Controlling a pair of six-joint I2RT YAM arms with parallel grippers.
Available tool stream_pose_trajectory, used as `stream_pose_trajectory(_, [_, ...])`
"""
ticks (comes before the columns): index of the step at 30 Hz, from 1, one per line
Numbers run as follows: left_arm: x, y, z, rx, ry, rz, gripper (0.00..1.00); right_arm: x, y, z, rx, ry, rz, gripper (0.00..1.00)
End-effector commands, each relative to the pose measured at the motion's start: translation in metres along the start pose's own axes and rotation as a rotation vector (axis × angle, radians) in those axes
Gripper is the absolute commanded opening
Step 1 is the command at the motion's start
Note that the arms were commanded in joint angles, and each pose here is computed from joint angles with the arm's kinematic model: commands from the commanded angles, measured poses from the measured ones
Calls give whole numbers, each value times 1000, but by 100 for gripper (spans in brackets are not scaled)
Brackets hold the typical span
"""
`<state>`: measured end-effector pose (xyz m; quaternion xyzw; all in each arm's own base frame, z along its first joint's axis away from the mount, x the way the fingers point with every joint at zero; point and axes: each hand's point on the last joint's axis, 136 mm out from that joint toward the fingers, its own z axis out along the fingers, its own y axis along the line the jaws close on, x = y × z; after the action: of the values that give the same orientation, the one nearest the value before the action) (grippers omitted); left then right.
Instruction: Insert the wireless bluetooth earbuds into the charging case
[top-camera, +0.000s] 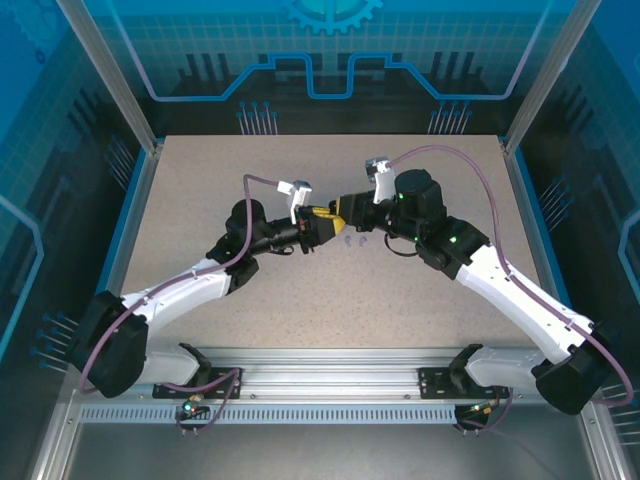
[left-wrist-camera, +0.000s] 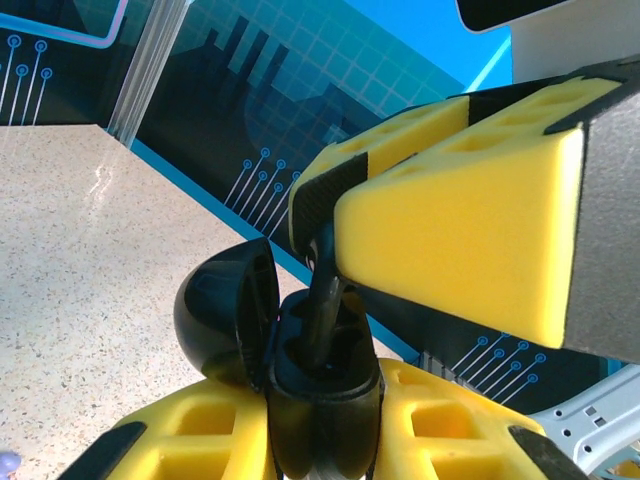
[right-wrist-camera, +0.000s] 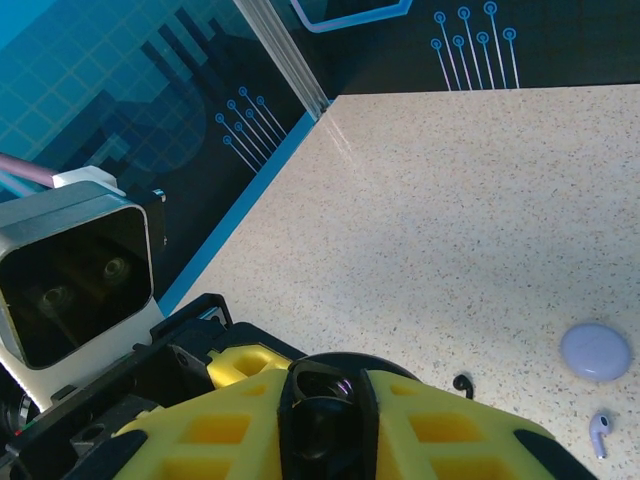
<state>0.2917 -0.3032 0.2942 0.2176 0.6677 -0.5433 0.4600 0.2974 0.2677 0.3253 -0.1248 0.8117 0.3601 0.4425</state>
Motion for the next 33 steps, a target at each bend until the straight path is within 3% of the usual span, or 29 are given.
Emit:
stream_pose_trajectory(1, [-23, -17, -3, 24, -63, 41, 12, -6, 14, -9, -23, -10, -34, 25])
stream_pose_trajectory(33, [-6, -33, -10, 83, 49, 155, 12, -4, 27, -16, -67, 41, -90, 25])
